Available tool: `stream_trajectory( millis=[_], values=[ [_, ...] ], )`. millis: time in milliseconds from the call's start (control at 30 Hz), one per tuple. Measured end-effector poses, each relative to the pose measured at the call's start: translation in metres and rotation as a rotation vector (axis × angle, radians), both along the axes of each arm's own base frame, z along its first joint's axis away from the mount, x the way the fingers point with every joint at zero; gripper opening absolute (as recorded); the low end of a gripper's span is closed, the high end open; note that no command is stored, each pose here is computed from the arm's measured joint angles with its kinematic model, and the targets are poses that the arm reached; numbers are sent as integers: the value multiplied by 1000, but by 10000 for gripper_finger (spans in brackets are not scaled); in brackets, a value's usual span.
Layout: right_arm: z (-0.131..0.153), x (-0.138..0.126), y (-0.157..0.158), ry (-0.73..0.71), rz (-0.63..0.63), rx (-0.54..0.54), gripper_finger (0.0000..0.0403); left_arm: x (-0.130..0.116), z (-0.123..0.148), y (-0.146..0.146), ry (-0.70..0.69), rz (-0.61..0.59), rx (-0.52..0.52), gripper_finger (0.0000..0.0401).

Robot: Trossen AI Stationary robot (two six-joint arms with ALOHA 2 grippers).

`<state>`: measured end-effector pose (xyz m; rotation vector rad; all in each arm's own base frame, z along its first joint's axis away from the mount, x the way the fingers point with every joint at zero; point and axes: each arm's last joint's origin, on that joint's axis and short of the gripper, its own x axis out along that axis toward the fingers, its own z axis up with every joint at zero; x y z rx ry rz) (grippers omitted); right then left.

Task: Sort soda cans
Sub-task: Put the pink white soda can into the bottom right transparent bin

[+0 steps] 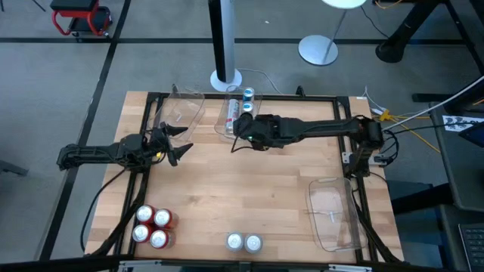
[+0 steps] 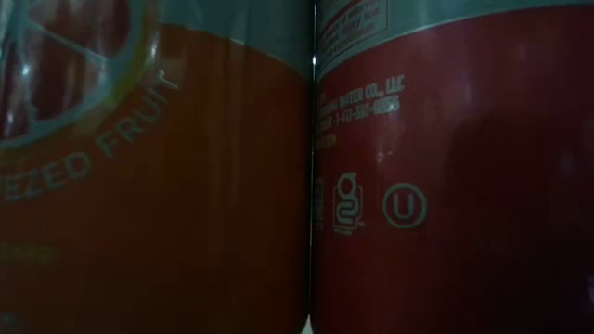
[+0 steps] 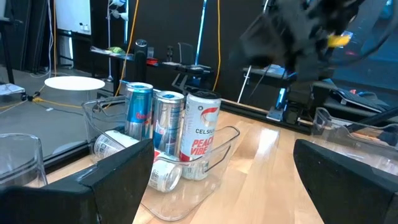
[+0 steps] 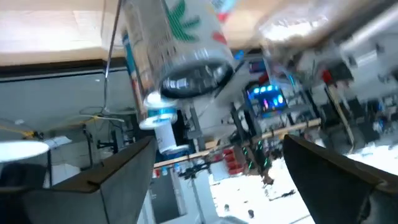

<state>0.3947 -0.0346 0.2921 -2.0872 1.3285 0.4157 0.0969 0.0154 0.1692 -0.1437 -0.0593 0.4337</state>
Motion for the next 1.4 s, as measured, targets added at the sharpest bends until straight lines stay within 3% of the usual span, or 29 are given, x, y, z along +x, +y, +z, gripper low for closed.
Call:
stream_trajectory(
  millis=[133, 333, 567, 933, 1400],
  values=[
    [27, -21, 15, -106, -23, 80, 351, 0, 0, 0, 0, 0, 1, 375],
    [51, -56, 29, -216, -64, 454, 351, 0, 0, 0, -2, 0, -5, 375],
    [45, -78, 40, -161, -188, 788, 351, 2, -2, 0, 4, -1, -53, 375],
    [-10, -82, 84, -81, -201, 879, 351, 7, -8, 0, 69, 2, -66, 375],
    [-28, -86, 142, -181, -111, 1014, 351, 11, -11, 0, 110, -7, -62, 375]
  ],
)
